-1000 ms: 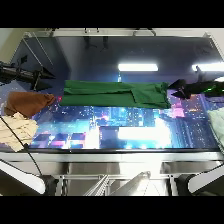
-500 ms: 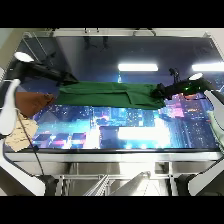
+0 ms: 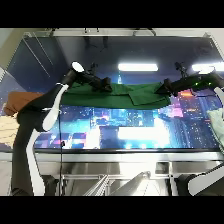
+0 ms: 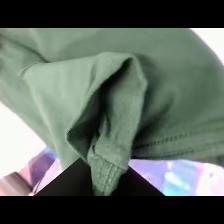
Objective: Fold the shirts.
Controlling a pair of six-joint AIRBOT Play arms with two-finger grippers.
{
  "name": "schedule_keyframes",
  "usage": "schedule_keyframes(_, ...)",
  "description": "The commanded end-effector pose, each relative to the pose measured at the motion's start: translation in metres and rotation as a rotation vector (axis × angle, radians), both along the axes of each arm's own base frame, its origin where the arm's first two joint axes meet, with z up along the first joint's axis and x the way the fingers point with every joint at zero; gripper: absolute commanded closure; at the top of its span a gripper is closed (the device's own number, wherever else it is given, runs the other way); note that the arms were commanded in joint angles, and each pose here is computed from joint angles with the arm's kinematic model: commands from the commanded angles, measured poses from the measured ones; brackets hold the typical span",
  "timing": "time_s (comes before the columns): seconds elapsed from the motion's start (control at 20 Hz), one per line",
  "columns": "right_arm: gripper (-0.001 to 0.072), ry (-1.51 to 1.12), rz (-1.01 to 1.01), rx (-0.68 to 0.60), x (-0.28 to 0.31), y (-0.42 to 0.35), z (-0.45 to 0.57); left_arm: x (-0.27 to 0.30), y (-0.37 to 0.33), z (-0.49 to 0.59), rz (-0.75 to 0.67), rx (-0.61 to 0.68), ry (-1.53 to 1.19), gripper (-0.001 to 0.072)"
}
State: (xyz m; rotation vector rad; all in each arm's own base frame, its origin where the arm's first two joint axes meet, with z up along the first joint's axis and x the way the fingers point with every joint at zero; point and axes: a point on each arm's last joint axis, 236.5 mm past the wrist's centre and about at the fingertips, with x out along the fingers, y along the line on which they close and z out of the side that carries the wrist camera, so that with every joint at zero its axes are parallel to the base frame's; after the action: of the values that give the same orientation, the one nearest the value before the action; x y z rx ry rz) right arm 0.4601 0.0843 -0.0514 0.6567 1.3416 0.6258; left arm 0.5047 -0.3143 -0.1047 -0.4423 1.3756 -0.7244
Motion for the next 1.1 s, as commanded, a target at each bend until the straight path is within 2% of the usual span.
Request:
schedule_keyframes(0.0, 0.0693, -0.01, 0.023, 0.013, -0.007, -0.004, 0.014, -0.007, -0.01, -0.031, 0.01, 0.074, 0.031, 0.0711)
schedule_keyframes(0.1, 0.0694, -0.014, 0.024, 0.018, -0.01, -0.008, 0.022, -0.023, -0.017, -0.041, -0.015, 0.083, 0.067, 0.0711)
schedule_keyframes(0.2, 0.0694, -0.033, 0.009, 0.016, -0.01, -0.019, 0.035, -0.028, -0.04, -0.028, -0.036, 0.038, 0.056, 0.0711)
schedule_keyframes(0.35, 0.0695, -0.093, -0.033, -0.002, -0.008, -0.039, 0.062, -0.009, -0.066, 0.068, -0.056, -0.176, -0.06, 0.0711)
schedule_keyframes(0.45, 0.0695, -0.129, -0.058, -0.012, -0.003, -0.05, 0.085, 0.0, -0.046, 0.153, -0.039, -0.296, -0.162, 0.0711)
schedule_keyframes(0.6, 0.0695, -0.144, -0.044, -0.009, 0.002, -0.036, 0.121, -0.017, 0.025, 0.223, -0.061, -0.293, -0.244, 0.0711)
schedule_keyframes(0.7, 0.0694, -0.162, 0.027, -0.001, 0.002, 0.009, 0.137, -0.034, 0.075, 0.246, -0.073, -0.279, -0.24, 0.071)
schedule_keyframes(0.85, 0.0693, -0.179, 0.121, 0.029, -0.002, 0.116, 0.139, -0.044, 0.136, 0.26, -0.01, -0.258, -0.263, 0.0708)
schedule_keyframes(1.05, 0.0693, -0.249, 0.07, 0.117, 0.007, 0.27, 0.115, -0.063, 0.188, 0.249, 0.064, -0.242, -0.247, 0.0692)
